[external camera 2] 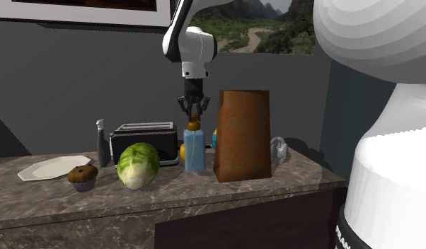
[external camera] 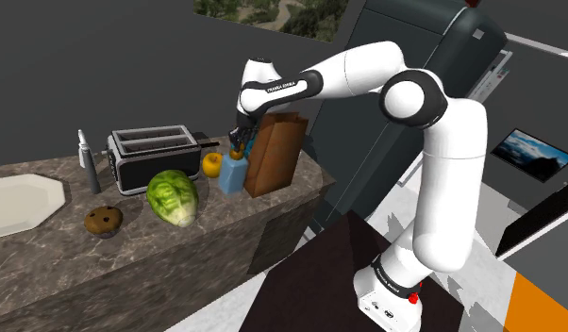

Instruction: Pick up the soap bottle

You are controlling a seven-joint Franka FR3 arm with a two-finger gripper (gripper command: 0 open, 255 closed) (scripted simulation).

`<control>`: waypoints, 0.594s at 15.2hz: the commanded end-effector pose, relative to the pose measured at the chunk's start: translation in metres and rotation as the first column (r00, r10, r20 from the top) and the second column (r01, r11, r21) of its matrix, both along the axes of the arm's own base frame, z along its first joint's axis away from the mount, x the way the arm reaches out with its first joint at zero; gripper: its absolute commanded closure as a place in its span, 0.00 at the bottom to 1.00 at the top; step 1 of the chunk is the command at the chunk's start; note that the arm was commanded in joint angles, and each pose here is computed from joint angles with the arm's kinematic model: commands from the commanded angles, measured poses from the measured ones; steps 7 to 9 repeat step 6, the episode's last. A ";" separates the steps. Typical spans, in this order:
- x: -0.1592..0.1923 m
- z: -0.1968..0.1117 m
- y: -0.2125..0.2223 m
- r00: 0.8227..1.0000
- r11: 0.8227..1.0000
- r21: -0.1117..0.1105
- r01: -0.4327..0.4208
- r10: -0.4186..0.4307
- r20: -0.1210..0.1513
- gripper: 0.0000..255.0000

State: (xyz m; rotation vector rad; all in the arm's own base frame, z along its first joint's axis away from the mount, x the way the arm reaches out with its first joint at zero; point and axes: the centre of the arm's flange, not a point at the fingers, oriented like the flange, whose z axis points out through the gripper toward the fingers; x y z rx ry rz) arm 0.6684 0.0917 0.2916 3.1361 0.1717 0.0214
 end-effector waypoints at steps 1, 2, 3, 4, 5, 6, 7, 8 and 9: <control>0.000 0.011 0.002 1.000 1.000 0.000 0.000 0.000 0.000 1.00; 0.000 0.017 0.002 1.000 1.000 0.000 0.000 0.000 0.000 1.00; 0.000 0.022 0.002 1.000 1.000 0.000 0.000 0.000 0.000 1.00; 0.000 0.027 0.002 1.000 1.000 0.000 0.000 0.000 0.000 1.00; 0.000 0.028 0.002 1.000 1.000 0.000 0.000 0.000 0.000 1.00; 0.000 0.028 0.002 1.000 1.000 0.000 0.000 0.000 0.000 1.00; 0.000 0.028 0.002 1.000 1.000 0.000 0.000 0.000 0.000 1.00; 0.000 0.028 0.002 1.000 1.000 0.000 0.000 0.000 0.000 1.00; 0.000 0.028 0.002 1.000 1.000 0.000 0.000 0.000 0.000 1.00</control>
